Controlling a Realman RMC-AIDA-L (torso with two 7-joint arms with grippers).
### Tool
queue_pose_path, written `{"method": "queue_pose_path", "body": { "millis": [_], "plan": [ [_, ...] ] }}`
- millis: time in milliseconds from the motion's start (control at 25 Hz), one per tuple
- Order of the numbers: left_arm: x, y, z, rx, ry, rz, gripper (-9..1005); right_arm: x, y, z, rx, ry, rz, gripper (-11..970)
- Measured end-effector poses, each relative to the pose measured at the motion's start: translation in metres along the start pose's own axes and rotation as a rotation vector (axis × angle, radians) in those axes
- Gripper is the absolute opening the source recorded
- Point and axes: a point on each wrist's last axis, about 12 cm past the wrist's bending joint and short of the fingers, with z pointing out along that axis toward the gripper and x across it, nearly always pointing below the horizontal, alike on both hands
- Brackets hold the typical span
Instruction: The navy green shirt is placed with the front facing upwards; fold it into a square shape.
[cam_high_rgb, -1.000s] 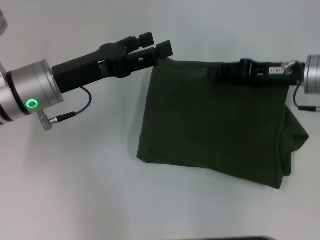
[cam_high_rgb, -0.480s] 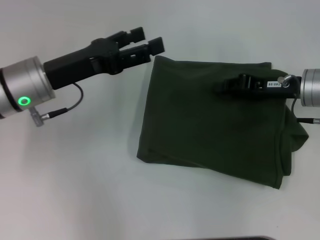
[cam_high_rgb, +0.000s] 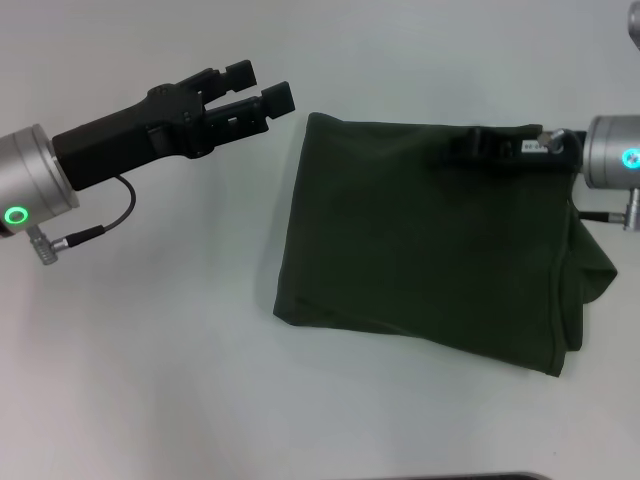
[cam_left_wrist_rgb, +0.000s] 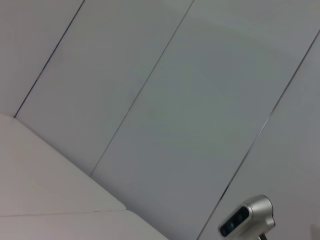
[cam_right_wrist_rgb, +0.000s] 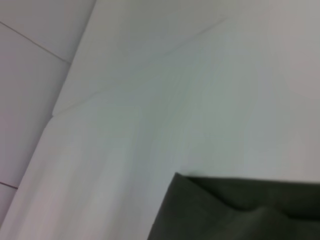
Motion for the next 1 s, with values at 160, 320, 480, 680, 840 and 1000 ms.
{"method": "queue_pose_path", "body": {
  "millis": [160, 320, 480, 680, 840, 1000],
  "plan": [
    [0.000, 0.000, 0.000, 0.000, 0.000, -0.001, 947, -0.009, 0.003, 0.005, 0.022, -0.022, -0.028, 91],
    [0.001, 0.001, 0.001, -0.006, 0.002, -0.001, 947, -0.010, 0.009, 0.005, -0.039, -0.055, -0.070, 91],
    [0.001, 0.001, 0.000, -0.006, -0.002, -0.002, 946, -0.004, 0.020, 0.005, -0.144, -0.040, -0.095, 92],
    [0.001, 0.001, 0.000, -0.009, -0.002, -0.007, 946, 0.008, 0.025, 0.016, -0.148, 0.045, -0.116, 92],
    [0.000, 0.001, 0.001, -0.008, -0.001, -0.005, 946, 0.014, 0.021, 0.021, -0.109, 0.071, -0.119, 92],
    [0.000, 0.001, 0.000, -0.009, 0.004, -0.003, 947, 0.013, 0.013, 0.021, -0.049, 0.053, -0.117, 91]
  ]
}}
